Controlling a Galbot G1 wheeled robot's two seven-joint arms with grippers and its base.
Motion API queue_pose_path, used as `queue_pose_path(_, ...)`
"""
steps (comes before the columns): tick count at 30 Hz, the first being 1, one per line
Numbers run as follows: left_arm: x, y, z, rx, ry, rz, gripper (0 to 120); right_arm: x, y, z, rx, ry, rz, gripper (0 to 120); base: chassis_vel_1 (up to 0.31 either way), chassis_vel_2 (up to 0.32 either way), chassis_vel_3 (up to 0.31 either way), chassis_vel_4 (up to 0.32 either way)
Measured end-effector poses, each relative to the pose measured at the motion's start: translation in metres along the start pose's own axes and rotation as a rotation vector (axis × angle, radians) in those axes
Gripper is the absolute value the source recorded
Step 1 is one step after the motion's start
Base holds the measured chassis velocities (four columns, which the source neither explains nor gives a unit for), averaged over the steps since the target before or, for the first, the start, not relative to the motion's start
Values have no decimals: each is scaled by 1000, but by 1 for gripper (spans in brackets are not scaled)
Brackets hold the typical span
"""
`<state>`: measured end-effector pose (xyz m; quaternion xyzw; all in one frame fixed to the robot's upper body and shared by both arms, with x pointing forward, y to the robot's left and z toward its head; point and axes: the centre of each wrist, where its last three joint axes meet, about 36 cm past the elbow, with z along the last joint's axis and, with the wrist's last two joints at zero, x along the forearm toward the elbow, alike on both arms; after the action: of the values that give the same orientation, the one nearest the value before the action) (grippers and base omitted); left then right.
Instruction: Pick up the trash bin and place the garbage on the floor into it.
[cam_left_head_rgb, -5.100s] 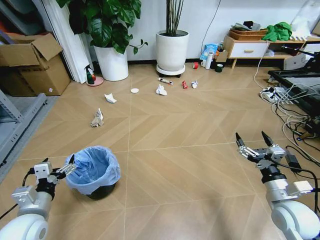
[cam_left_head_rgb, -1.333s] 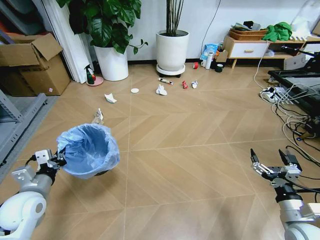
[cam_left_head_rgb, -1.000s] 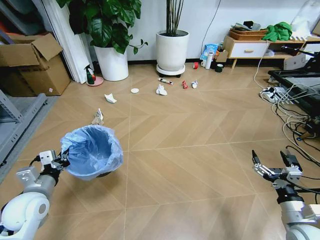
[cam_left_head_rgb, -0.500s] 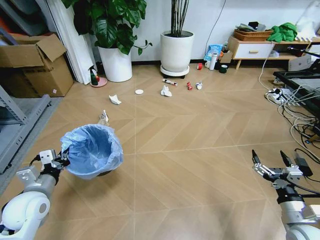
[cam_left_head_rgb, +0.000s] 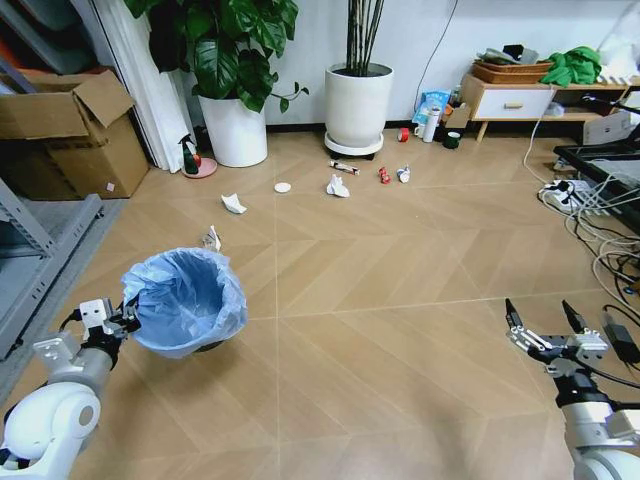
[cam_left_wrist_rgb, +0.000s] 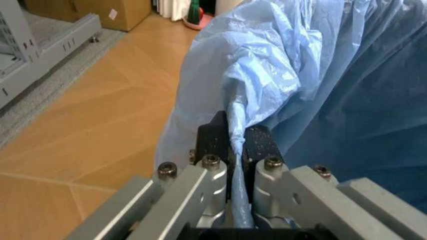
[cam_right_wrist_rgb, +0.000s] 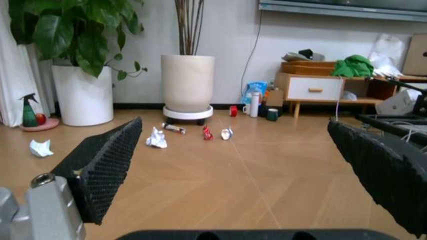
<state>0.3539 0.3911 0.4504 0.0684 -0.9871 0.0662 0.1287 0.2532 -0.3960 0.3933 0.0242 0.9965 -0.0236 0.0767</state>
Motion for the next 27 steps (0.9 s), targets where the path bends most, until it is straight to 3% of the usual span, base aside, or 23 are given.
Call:
queue_pose_path(14,0,0,0,-2,2,1,0,0,-1,-2,4,-3,-5,100,-46,157,44,-149)
queue_pose_path(27,1,-2,2,0,6,5,0,2,-2,-2,5,-6,-5,100,-26,232,28,-228)
